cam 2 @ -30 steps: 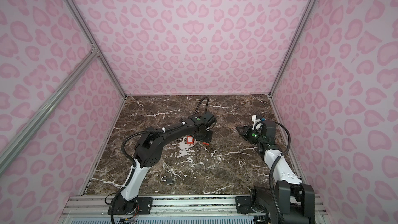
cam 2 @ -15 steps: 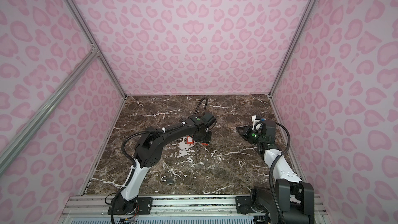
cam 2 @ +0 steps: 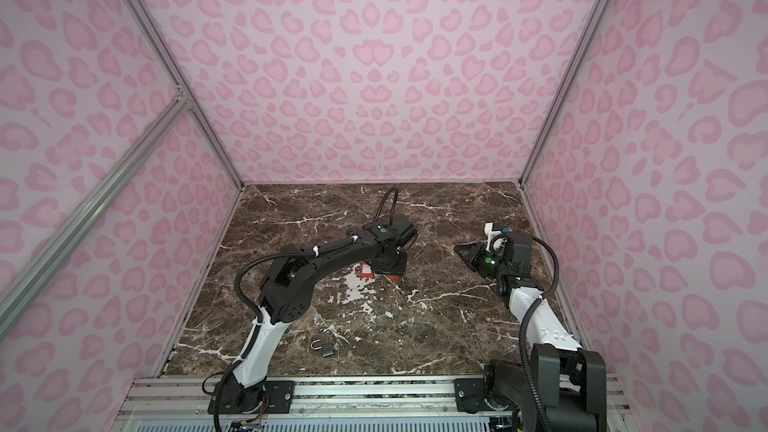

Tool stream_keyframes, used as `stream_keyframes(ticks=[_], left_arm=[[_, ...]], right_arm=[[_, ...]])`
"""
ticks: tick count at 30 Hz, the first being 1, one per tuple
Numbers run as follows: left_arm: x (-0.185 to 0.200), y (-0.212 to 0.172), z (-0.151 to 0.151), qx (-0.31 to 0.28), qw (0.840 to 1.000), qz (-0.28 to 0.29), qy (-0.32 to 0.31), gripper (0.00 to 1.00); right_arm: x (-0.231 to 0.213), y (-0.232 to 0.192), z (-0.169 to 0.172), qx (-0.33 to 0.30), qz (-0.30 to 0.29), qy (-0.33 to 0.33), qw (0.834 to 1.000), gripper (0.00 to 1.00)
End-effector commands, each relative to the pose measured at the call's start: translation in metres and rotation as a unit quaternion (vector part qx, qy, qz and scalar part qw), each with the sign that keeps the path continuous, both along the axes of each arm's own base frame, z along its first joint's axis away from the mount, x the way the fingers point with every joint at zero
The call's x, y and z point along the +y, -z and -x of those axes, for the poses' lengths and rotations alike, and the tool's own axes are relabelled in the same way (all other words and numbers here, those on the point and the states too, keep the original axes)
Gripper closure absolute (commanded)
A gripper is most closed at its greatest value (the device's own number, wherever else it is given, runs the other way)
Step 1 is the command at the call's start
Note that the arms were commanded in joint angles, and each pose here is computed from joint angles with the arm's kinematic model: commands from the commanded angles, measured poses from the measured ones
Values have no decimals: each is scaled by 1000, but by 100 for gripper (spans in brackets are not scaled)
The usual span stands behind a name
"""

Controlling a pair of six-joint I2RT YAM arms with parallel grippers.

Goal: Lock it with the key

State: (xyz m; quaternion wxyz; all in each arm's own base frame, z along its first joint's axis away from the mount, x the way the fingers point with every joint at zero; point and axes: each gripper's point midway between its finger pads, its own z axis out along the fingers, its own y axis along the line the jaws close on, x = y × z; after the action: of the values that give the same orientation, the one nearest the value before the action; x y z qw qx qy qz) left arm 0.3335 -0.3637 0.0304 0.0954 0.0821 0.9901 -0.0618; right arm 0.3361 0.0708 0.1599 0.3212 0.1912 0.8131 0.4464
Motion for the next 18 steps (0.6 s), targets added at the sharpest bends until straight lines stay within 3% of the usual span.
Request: stream_keyframes(ticks=[1, 7, 18], left_arm=[[3, -3, 1, -2, 1000, -4, -14, 51], [-3, -18, -3, -21, 1000, 12, -11, 37], [-11, -69, -17, -79, 995, 57, -5, 32]], right_arm=[[2, -3, -2, -11, -5, -4, 1000, 100], [4, 1, -1, -9, -5, -6, 1000, 100], [12, 22, 2, 33, 15, 4, 999, 100]])
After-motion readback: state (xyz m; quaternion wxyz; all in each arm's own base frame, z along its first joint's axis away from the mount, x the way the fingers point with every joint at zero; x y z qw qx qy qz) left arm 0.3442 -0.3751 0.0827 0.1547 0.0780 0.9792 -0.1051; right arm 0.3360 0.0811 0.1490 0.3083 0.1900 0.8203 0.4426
